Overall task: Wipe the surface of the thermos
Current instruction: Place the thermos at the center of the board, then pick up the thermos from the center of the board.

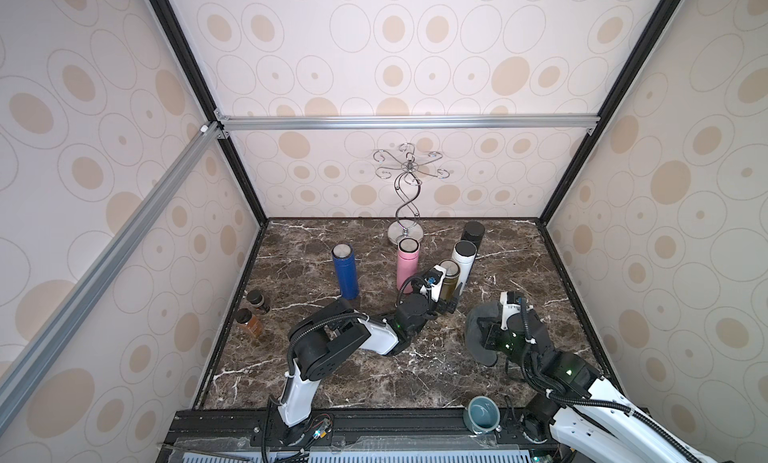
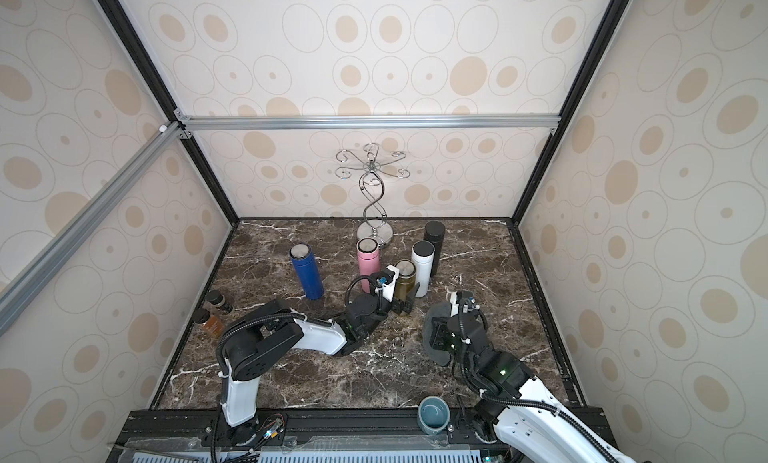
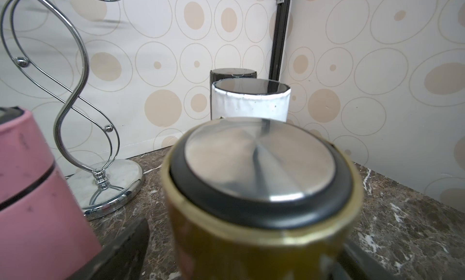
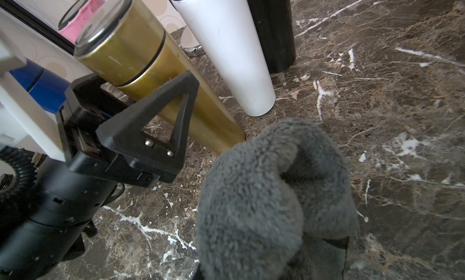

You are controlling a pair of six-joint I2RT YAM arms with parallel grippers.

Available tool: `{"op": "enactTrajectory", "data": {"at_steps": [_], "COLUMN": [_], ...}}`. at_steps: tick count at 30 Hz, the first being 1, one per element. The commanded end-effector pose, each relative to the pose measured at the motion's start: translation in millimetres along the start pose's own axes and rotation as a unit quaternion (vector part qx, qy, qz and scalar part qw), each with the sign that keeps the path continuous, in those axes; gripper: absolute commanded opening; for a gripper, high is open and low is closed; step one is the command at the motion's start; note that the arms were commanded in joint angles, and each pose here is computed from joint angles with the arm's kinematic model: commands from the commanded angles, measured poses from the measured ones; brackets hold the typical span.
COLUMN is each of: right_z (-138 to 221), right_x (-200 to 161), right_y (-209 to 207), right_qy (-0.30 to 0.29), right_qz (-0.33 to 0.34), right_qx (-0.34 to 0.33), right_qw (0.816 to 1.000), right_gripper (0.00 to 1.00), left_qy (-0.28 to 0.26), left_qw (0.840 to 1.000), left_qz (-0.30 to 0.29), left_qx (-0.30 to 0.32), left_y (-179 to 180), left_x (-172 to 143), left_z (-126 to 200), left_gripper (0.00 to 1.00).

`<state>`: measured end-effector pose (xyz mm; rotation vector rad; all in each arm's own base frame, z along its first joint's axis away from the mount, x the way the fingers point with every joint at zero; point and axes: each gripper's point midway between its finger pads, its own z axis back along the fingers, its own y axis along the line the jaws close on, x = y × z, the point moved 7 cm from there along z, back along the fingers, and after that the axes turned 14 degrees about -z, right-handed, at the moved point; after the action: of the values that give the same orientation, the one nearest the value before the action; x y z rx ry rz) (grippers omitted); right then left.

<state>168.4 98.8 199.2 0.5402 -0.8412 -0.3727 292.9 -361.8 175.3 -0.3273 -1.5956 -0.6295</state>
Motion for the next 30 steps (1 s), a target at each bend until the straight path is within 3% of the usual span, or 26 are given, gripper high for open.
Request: {"op": "enactTrajectory", "data": {"at_steps": [1, 18, 24, 30], "right_z": [5.2, 7.1, 12.5, 5.1], "right_x": [7.1, 11.2, 7.2, -3.1], "right_y": [4.9, 13.3, 13.2, 9.9], "right_qy": [-0.013, -0.01, 0.01, 0.04], "right_qz": [0.002, 0.007, 0.0, -0.006], "right_qx": [0.009, 0.023, 0.032, 0.029], "right_qw": [1.0, 1.0, 0.999, 0.999], "right_gripper": [0.0, 0.0, 0.0, 0.0], "left_qy": [-0.029, 0.005, 0.04, 0.073], "left_qw": [0.999, 1.0, 0.998, 0.99], "left_qz": [0.0, -0.015, -0.026, -0.062], "left_qx": [0.014, 0.005, 0.051, 0.1], "left_y": [5.6, 15.5, 36.4, 47.6], "left_x": [21.8, 17.9, 21.2, 22.1], "left_z": [9.9, 61.1, 90.1, 73.2], "left_gripper": [1.0, 1.0, 1.0, 1.0]}}
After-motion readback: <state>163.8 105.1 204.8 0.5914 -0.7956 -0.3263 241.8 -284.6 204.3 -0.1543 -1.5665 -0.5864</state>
